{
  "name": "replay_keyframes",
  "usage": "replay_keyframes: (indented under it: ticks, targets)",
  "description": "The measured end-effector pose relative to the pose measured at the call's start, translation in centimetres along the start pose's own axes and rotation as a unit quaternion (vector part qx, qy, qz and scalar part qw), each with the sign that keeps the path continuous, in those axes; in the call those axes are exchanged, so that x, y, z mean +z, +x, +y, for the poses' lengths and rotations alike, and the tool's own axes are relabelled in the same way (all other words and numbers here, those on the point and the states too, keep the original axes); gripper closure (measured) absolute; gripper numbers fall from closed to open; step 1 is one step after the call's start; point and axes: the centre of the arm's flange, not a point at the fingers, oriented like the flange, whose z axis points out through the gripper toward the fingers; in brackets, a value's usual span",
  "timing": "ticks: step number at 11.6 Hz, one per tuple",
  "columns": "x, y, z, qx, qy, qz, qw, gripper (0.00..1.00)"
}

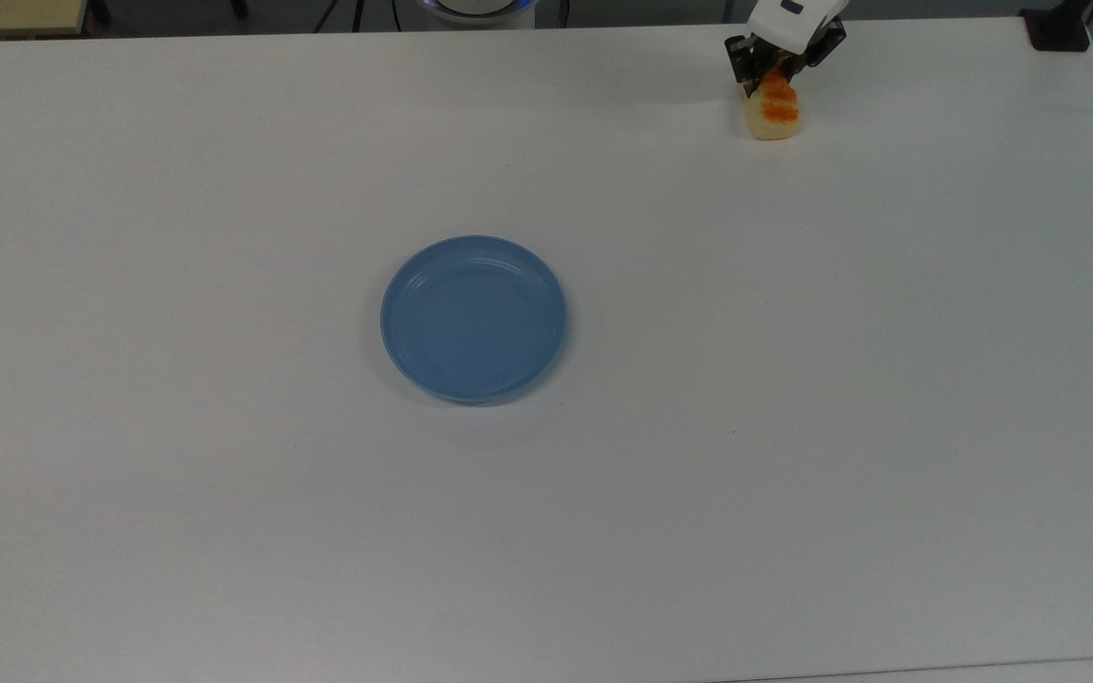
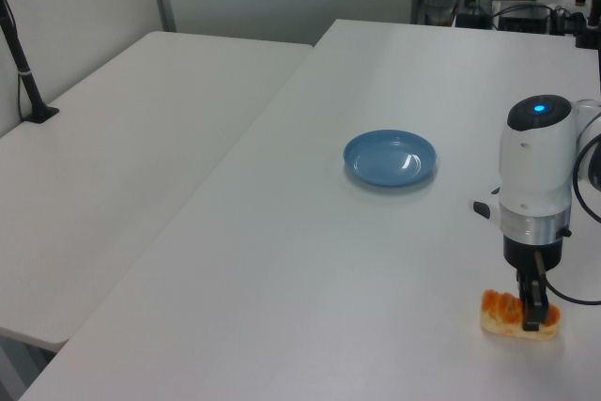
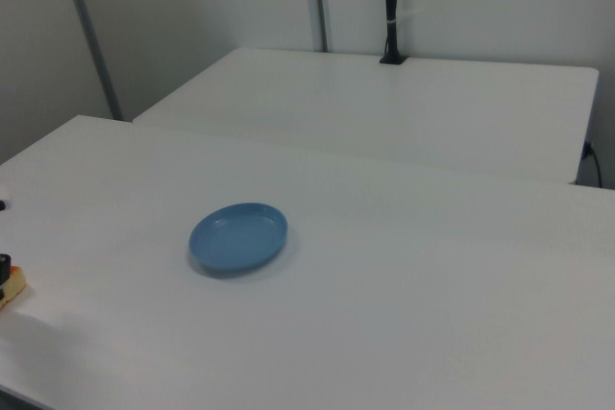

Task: Put the bread on a plate
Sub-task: 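Lower the gripper onto the bread roll and close on it, then lift the bread roll and carry it toward the blue plate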

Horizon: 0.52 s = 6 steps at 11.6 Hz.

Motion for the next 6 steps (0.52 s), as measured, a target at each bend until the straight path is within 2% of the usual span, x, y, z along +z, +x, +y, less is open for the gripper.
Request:
replay_keyframes:
  ticks: [3,6]
  targets:
    - [-2.1,1.7,0.7,0.014,0.006,0.009,0.9998,0.61]
    - [-7.0,5.7,4.9,0.048,0.002,0.005,0.9989,0.61]
